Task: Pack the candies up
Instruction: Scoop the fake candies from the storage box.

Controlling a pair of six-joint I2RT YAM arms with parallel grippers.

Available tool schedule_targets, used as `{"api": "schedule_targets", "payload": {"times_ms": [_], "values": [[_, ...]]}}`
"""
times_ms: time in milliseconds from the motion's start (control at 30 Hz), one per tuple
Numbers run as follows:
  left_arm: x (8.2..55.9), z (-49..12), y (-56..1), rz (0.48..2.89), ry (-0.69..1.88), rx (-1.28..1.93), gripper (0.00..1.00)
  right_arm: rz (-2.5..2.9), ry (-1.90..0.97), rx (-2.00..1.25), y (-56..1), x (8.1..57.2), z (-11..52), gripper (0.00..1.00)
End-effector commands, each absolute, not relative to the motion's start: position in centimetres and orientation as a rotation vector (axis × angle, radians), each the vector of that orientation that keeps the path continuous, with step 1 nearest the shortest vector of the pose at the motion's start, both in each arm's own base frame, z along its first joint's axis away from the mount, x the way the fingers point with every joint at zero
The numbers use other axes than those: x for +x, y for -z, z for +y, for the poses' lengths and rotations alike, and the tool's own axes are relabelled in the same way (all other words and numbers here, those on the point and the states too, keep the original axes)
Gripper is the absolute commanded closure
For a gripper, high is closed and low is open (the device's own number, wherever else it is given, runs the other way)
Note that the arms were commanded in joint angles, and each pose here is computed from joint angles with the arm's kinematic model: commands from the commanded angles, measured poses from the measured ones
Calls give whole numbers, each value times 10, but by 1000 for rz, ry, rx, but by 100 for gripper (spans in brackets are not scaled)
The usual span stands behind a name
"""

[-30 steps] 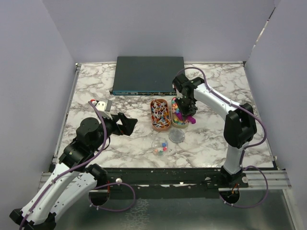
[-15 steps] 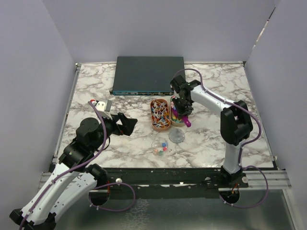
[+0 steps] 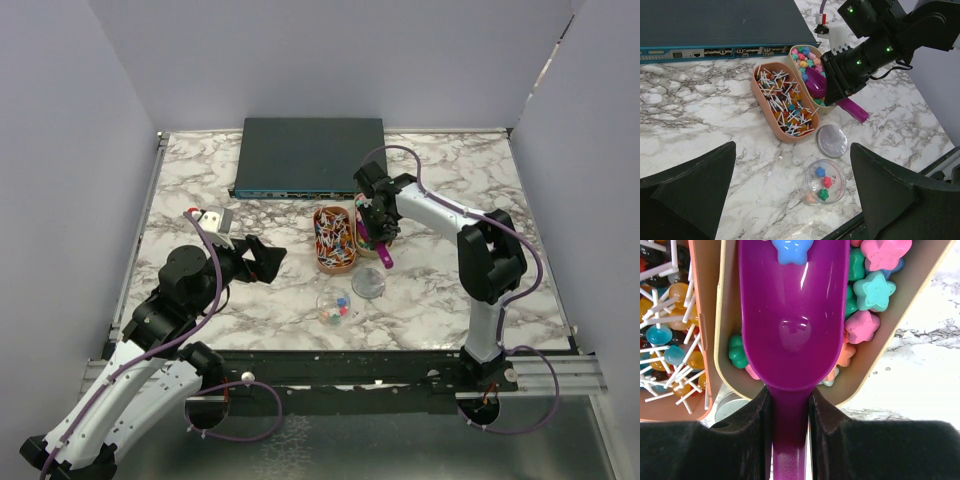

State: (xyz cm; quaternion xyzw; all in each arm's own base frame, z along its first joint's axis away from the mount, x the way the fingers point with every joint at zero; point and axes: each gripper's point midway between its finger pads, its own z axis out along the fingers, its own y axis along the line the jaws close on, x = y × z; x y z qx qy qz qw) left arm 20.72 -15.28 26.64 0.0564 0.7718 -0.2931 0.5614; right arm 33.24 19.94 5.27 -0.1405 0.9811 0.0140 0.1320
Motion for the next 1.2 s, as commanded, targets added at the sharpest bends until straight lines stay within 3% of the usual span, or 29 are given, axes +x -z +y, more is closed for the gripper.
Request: {"api": "schedule_targets", "payload": {"times_ms": [0, 667, 1167], "values": [[209, -149, -256, 1845, 657, 132, 3, 2818, 55, -333, -36, 347, 192, 99], [211, -150, -252, 1861, 650, 129, 3, 2758, 51, -287, -21, 338, 181, 99], [214, -150, -248, 1877, 642, 124, 3, 2620, -1, -264, -65, 338, 176, 99]]}}
